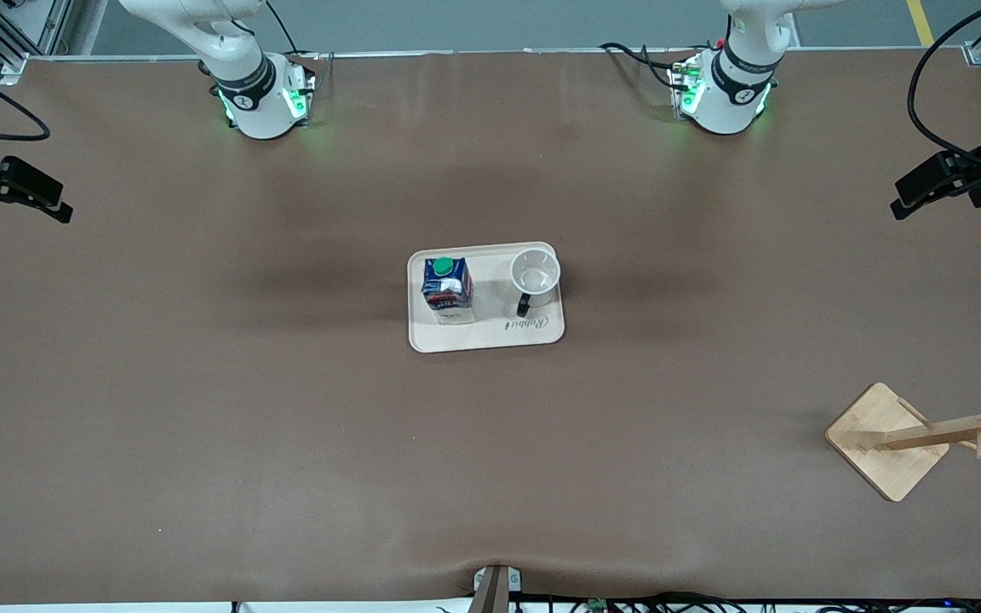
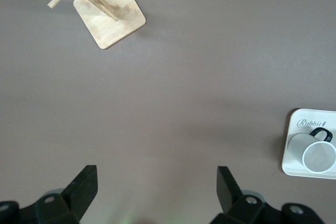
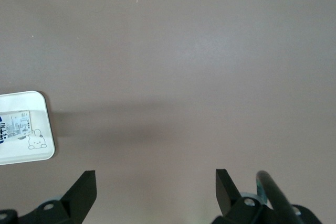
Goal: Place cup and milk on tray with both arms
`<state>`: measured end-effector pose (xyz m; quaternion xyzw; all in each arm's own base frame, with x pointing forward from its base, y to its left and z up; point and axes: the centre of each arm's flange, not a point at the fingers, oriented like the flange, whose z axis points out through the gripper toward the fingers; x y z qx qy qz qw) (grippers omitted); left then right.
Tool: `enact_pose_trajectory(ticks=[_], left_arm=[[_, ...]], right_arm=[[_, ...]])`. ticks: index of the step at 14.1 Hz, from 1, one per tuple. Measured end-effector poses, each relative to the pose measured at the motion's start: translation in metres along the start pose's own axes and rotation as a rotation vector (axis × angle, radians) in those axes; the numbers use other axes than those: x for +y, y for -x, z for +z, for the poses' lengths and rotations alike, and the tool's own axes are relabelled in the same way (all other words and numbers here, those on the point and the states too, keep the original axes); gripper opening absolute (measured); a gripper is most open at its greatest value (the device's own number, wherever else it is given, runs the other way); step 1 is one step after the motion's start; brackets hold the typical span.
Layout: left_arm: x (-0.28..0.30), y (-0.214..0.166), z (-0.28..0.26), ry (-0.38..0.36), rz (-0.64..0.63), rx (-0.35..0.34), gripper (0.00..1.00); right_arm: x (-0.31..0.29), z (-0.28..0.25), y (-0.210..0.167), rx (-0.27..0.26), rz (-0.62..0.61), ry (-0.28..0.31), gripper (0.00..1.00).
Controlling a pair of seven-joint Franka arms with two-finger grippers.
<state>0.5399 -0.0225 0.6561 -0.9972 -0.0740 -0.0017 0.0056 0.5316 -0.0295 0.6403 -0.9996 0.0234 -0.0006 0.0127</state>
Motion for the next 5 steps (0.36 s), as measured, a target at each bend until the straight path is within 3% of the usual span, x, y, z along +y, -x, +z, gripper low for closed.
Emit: enact_pose_trajectory(ticks=[5], left_arm=[[0.0000, 0.0000, -0.0006, 0.000, -0.001, 0.001, 1.00]], right_arm=[[0.0025, -0.0059, 0.0001, 0.011, 0.005, 0.001, 1.00]])
